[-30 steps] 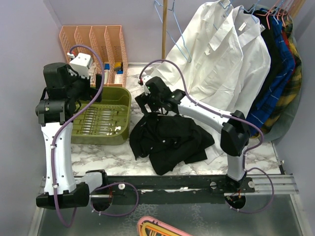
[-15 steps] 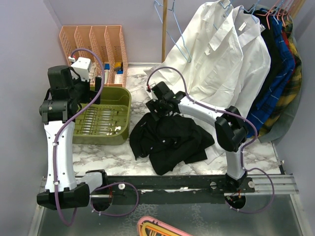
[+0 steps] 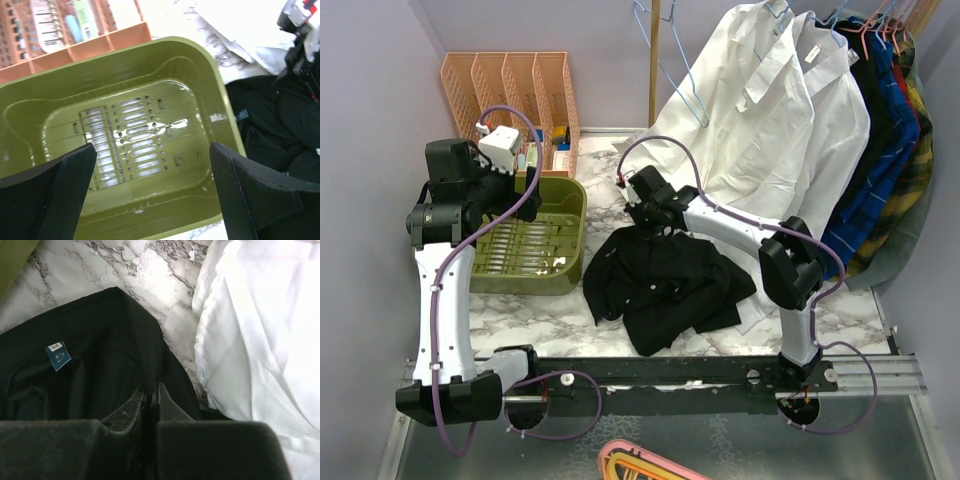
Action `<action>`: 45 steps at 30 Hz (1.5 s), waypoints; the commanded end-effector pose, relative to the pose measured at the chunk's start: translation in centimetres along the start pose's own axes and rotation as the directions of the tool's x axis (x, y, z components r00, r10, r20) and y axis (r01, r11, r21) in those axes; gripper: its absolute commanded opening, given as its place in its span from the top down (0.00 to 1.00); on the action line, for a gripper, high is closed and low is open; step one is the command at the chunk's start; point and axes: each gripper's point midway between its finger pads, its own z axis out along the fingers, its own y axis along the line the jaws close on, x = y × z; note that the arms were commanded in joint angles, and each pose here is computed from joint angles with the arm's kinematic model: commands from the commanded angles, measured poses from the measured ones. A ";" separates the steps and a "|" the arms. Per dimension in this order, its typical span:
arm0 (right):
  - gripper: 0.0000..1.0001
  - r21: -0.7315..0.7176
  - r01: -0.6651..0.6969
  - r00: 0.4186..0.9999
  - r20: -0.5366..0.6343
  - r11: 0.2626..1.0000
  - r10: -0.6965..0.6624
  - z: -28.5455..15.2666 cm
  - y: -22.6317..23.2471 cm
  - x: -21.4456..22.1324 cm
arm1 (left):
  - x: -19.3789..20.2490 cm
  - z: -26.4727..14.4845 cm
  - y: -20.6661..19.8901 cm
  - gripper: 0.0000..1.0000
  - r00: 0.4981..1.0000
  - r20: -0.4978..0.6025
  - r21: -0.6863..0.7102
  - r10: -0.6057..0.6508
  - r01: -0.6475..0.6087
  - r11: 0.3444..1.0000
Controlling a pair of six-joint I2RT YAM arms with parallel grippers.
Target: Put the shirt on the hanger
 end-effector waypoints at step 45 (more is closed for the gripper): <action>0.99 0.158 -0.945 0.303 0.756 0.287 0.580 -35.7 -13.6 19.1 | -1.9 15.8 -26.8 0.09 0.848 0.470 0.797 0.244 -0.527 0.296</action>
